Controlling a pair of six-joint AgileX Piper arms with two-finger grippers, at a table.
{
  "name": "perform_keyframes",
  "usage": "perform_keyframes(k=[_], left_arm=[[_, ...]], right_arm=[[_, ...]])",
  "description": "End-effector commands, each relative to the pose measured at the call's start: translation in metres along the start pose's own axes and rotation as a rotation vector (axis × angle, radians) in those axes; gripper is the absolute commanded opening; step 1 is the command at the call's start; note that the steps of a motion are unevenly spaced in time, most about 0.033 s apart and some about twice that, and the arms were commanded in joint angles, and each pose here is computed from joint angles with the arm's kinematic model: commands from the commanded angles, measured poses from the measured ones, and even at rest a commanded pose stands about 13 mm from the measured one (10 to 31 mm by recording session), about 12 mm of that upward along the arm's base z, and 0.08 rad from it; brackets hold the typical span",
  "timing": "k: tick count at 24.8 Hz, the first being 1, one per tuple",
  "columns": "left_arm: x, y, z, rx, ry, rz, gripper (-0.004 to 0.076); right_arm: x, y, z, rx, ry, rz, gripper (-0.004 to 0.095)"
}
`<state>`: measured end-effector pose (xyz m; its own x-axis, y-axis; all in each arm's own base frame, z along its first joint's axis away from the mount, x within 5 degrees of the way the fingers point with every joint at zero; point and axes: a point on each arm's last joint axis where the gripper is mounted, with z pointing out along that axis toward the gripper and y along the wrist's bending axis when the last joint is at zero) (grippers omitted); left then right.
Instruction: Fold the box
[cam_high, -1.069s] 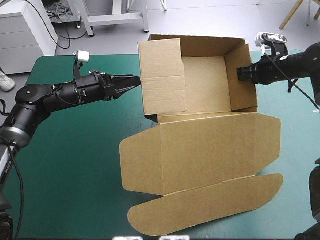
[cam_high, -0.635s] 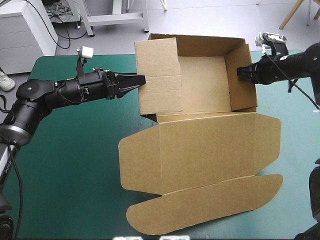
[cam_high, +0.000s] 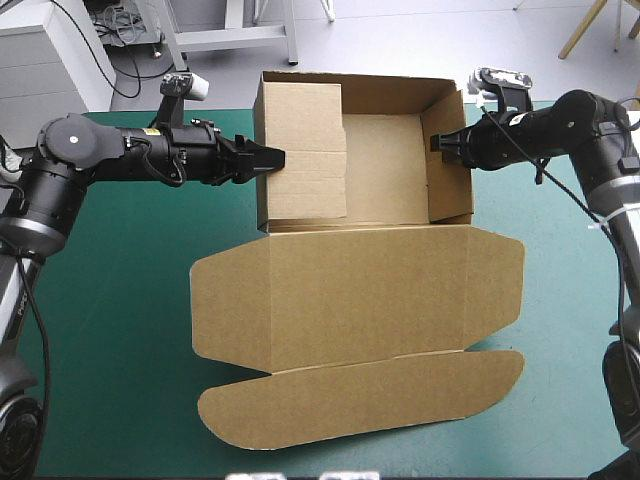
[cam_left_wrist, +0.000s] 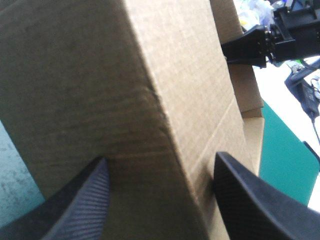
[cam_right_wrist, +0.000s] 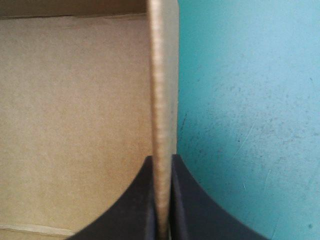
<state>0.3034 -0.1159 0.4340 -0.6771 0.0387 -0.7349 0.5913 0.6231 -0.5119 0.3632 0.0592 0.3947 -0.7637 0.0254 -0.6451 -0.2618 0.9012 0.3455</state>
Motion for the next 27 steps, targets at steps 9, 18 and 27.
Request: perform_keyframes(k=[9, 18, 27], left_arm=[[-0.02, 0.004, -0.006, -0.239, 0.037, -0.002, 0.0438], [-0.014, 0.005, 0.022, -0.429, 0.182, 0.076, 0.0438], [-0.011, 0.029, 0.033, -0.582, 0.25, 0.057, 0.0437]], right_arm=[[-0.011, 0.031, 0.002, -0.056, -0.114, 0.089, 0.0001], [-0.005, 0.044, 0.016, 0.004, -0.074, 0.043, 0.0001], [0.002, 0.051, 0.044, 0.035, -0.02, 0.045, 0.0001]])
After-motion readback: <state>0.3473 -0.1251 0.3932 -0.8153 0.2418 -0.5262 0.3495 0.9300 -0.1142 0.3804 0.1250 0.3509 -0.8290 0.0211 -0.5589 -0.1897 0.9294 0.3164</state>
